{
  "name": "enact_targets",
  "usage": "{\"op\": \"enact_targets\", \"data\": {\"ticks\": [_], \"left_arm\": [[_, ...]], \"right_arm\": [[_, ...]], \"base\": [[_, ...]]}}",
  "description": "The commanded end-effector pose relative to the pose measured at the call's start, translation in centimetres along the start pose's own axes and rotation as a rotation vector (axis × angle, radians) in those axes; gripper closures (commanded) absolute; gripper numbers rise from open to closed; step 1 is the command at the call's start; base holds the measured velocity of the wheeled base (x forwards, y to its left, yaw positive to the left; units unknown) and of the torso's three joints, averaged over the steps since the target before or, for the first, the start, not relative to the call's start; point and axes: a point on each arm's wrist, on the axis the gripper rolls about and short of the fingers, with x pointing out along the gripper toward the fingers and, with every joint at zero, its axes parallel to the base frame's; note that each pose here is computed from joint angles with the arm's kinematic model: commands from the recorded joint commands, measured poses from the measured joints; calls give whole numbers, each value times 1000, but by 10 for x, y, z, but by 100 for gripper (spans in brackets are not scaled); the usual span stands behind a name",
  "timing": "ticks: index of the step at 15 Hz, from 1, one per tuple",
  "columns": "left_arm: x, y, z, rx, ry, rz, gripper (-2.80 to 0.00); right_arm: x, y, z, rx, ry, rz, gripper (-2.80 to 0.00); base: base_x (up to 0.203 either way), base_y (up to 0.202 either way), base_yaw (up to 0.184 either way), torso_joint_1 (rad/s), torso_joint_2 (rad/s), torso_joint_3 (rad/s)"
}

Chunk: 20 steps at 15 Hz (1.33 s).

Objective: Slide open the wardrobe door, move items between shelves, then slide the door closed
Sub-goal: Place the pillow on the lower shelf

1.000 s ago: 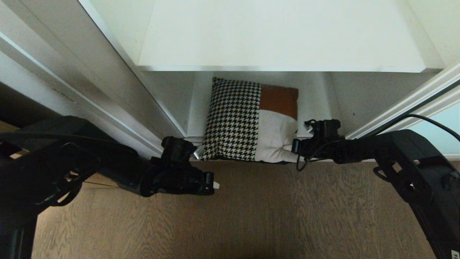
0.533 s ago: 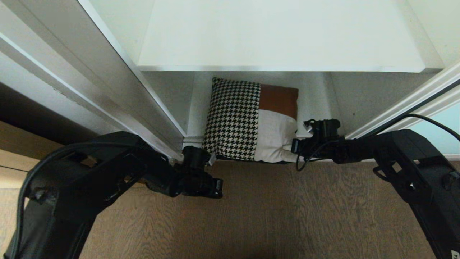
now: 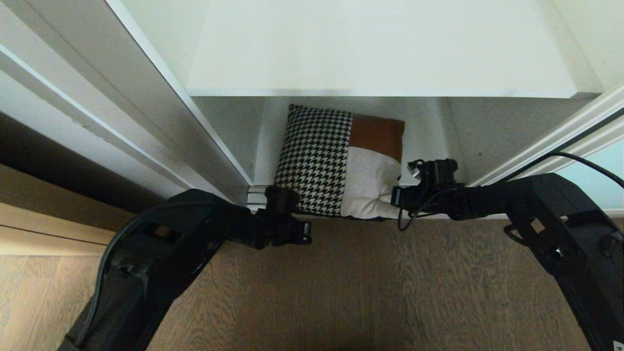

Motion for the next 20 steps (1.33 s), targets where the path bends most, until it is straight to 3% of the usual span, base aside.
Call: {"op": "enact_targets", "data": {"ticks": [1,7,10,14,16,20], "left_arm": [[15,-3,-3,1,-19,0,0],[28,-15,2,16,-117,-22,0],[28,-14,11,14,-253,39,0],[27,-26,19,66,-420,96,0],[36,-32,7,123,-415,101,0],[41,-35,-1,147,-418,102,0]], "right_arm": [[-2,5,4,-6,-6,10,0],[-6,9,9,-9,-24,-11,0],[-14,14,18,-19,-45,-10,0],[-17,15,20,-16,-45,-10,0],[-15,14,19,-15,-42,-11,0],[-18,7,21,-11,-51,-23,0]], "base": [[0,0,0,0,0,0],[0,0,0,0,0,0],[0,0,0,0,0,0],[0,0,0,0,0,0],[0,0,0,0,0,0],[0,0,0,0,0,0]]}}
